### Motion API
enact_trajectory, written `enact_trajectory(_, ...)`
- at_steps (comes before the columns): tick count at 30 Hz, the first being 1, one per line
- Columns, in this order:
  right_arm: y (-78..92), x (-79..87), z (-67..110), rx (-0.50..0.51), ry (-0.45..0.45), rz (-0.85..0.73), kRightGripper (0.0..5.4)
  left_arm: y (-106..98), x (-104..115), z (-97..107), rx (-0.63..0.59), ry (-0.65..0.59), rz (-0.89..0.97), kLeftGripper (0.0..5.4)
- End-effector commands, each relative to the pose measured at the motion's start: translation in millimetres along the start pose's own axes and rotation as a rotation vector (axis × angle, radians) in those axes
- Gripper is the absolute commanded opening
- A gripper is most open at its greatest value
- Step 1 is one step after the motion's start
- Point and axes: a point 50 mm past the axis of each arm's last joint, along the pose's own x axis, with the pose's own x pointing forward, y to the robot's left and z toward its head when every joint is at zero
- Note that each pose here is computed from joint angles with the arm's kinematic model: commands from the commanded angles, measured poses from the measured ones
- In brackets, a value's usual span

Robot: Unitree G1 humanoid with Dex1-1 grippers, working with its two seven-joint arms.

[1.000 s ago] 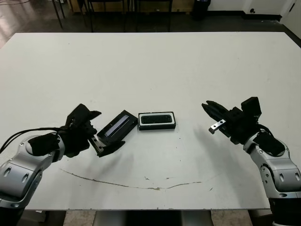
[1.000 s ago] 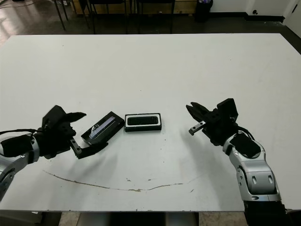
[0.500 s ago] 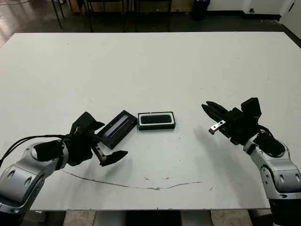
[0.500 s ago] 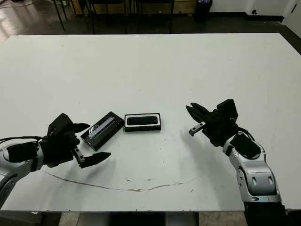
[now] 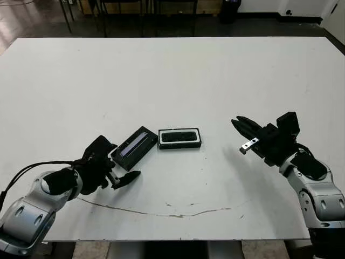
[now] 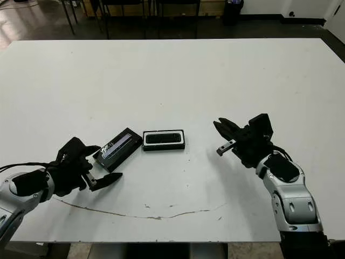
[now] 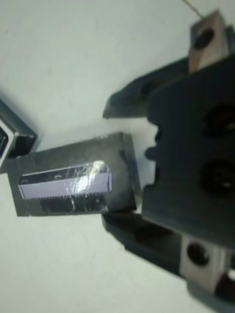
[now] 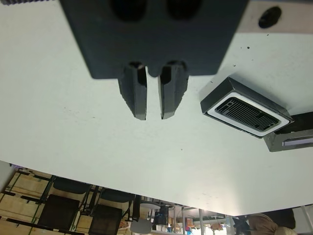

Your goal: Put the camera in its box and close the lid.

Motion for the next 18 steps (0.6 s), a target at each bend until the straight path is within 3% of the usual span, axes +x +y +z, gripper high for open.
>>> enact_trajectory(1,-1.7,-2.6,-4.5,0.002,0.04,0.002,0.0,-3,3,-9,-0.046,0.028,-0.015,2.55)
enact_trajectory(8,-1.6,-2.7,-4.8,-0.002,0.041,0.001,0.0,-12,8,-7,-0.163,0.0,-0.041,1.26)
enact_trajectory(18,-0.2,-2.8,-6.7,0.009,0.041,0.0,0.0,-17,6,3,-0.169,-0.055,-0.031,1.01)
